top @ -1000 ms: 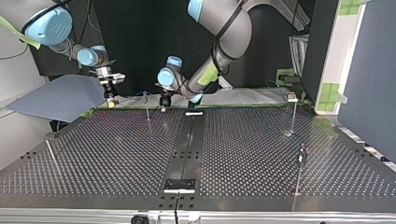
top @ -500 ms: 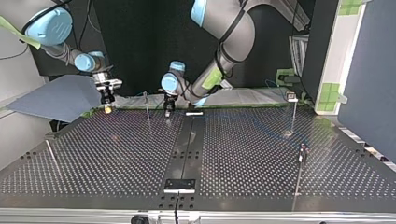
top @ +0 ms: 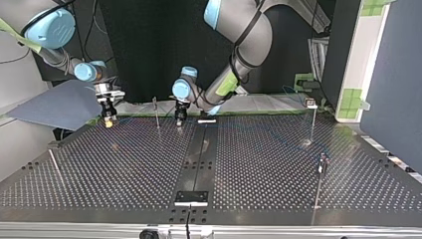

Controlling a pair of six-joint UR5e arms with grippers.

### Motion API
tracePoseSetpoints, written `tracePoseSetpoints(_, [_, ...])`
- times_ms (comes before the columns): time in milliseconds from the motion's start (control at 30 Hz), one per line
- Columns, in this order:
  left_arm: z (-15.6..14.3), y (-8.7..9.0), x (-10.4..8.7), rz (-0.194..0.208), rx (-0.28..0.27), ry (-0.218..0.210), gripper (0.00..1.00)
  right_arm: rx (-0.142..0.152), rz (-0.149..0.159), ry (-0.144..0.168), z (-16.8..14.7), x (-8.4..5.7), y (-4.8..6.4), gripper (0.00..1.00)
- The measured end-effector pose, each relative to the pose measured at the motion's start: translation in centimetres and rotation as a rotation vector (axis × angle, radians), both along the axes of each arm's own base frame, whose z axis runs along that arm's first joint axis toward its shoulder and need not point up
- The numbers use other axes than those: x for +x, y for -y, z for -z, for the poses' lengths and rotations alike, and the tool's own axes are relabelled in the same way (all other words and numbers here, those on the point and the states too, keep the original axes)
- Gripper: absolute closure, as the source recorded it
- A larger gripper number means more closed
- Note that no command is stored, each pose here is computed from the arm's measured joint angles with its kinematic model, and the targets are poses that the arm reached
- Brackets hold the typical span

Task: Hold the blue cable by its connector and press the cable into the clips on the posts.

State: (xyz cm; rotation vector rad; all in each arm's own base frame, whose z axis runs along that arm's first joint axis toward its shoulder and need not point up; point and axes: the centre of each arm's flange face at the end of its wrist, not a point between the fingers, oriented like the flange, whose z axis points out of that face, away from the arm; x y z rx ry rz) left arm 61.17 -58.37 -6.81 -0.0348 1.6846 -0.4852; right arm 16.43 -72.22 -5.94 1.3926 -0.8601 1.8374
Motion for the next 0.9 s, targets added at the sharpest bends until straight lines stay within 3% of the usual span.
tracePoseSetpoints(300, [-0.1, 1.1, -1.0, 0.030, -0.016, -0.007, 1.00, 0.000, -0.005, 0.001, 0.0, -0.2, 0.2, 1.00])
tracePoseSetpoints(433, [-0.7, 1.7, -1.6, 0.055, -0.004, -0.007, 0.77, 0.004, -0.004, 0.001, 0.1, -0.3, 0.2, 1.00])
tracePoseSetpoints(567, [-2.0, 2.3, -2.2, 0.081, 0.010, 0.011, 0.69, 0.007, -0.004, 0.000, 0.2, -0.3, 0.1, 1.00])
tracePoseSetpoints(600, [-2.4, 2.5, -2.4, 0.093, 0.012, 0.020, 0.62, 0.007, -0.004, 0.000, 0.2, -0.3, 0.1, 1.00])
tracePoseSetpoints(633, [-2.8, 2.6, -2.5, 0.101, 0.013, 0.027, 0.45, 0.008, -0.005, 0.000, 0.3, -0.2, 0.1, 1.00])
tracePoseSetpoints(667, [-3.2, 2.7, -2.5, 0.108, 0.015, 0.034, 0.45, 0.008, -0.005, 0.000, 0.3, -0.2, 0.1, 1.00])
tracePoseSetpoints(733, [-3.8, 2.8, -2.7, 0.126, 0.023, 0.046, 0.15, 0.010, -0.006, -0.001, 0.3, -0.1, 0.1, 1.00])
tracePoseSetpoints(800, [-3.7, 2.7, -3.1, 0.144, 0.045, 0.042, 0.15, 0.011, -0.006, -0.001, 0.4, -0.1, 0.0, 1.00])
tracePoseSetpoints(833, [-3.5, 2.6, -3.4, 0.148, 0.057, 0.037, 0.00, 0.012, -0.006, -0.001, 0.5, -0.1, 0.0, 1.00])
tracePoseSetpoints(900, [-3.0, 2.4, -4.0, 0.152, 0.087, 0.022, 0.00, 0.015, -0.006, -0.002, 0.6, -0.1, -0.1, 1.00])
